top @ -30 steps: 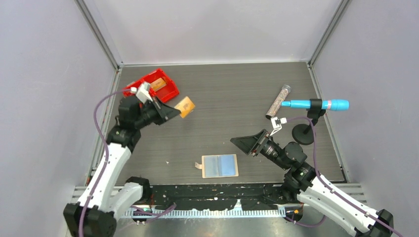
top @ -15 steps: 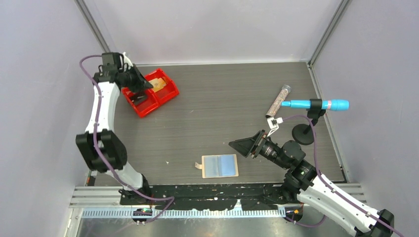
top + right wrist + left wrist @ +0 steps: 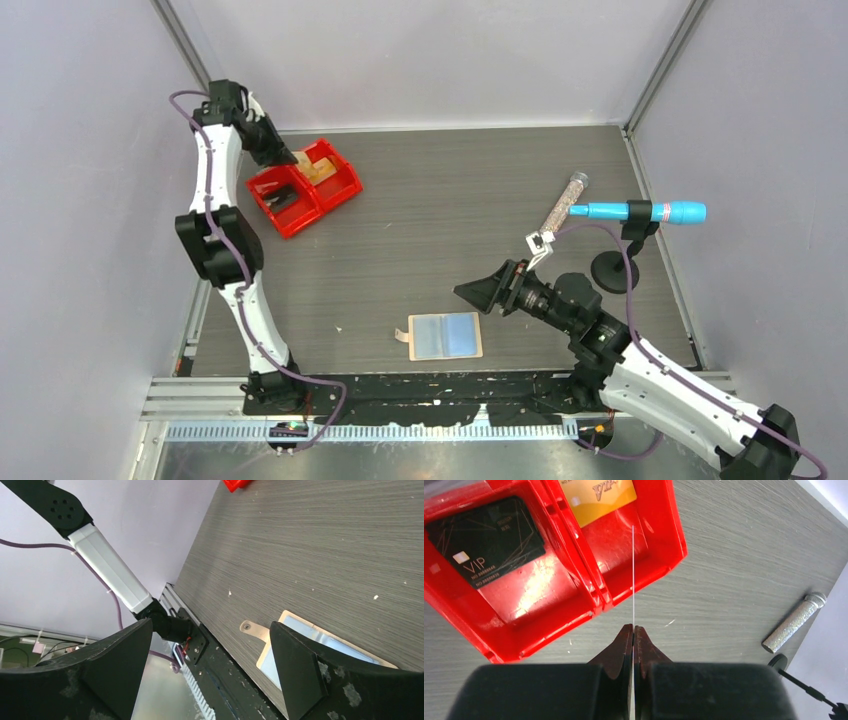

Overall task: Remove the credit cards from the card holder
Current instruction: Place the credit card in the storage box, then remove the credit card from the card holder.

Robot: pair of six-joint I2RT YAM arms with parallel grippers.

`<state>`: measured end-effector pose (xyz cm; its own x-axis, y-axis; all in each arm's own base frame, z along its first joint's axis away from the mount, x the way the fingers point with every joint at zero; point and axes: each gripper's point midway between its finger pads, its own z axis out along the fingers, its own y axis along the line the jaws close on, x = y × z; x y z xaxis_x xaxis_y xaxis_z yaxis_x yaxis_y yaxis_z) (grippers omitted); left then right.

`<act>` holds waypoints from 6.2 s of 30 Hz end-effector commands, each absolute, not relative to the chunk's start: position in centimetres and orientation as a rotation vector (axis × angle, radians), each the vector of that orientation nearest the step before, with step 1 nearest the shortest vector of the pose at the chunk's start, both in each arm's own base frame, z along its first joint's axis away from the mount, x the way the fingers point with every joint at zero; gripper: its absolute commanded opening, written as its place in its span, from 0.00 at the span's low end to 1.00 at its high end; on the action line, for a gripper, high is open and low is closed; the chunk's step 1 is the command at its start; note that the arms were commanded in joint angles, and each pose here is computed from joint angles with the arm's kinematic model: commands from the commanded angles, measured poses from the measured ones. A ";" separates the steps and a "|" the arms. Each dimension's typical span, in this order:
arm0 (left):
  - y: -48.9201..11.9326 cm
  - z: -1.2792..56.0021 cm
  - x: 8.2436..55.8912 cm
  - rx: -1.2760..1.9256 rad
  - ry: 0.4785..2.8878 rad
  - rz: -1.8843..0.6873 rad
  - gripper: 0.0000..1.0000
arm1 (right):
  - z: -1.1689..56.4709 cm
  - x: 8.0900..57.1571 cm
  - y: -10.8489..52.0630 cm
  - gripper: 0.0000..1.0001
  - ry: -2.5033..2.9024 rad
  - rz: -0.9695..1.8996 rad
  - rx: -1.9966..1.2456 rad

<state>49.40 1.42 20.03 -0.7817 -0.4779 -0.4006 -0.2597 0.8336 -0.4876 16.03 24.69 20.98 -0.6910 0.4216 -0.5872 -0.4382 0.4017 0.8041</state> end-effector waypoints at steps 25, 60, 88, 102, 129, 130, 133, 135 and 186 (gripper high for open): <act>1.2 13.8 57.4 -0.567 2.409 -0.752 0.00 | 21.7 19.8 27.7 0.96 1.912 1.330 -0.013; 3.1 13.6 59.2 -0.571 2.344 -0.690 0.14 | 21.4 20.8 28.0 0.95 1.948 1.286 -0.004; 1.5 23.8 54.6 -0.498 2.245 -0.764 0.28 | 20.6 19.8 26.3 0.96 2.026 1.182 -0.039; -8.3 29.6 40.4 -0.183 2.339 -0.708 0.31 | 20.8 17.9 21.6 0.96 2.078 0.905 -0.225; -17.3 24.5 19.6 0.219 2.135 -0.982 0.81 | 25.8 17.0 15.0 0.97 1.929 0.755 -0.037; -16.9 23.8 19.4 0.216 2.149 -0.953 0.82 | 24.8 17.0 15.3 0.95 1.967 0.774 0.001; -15.3 22.1 19.3 0.188 2.191 -0.834 0.82 | 21.8 16.9 17.0 0.86 2.078 0.818 0.035; -13.9 21.6 19.4 0.145 2.212 -0.736 0.81 | 19.3 16.7 18.0 0.83 2.144 0.837 0.066; -6.6 24.1 17.0 -0.023 1.993 -0.397 0.90 | 2.8 12.1 33.7 0.77 2.506 0.172 -0.267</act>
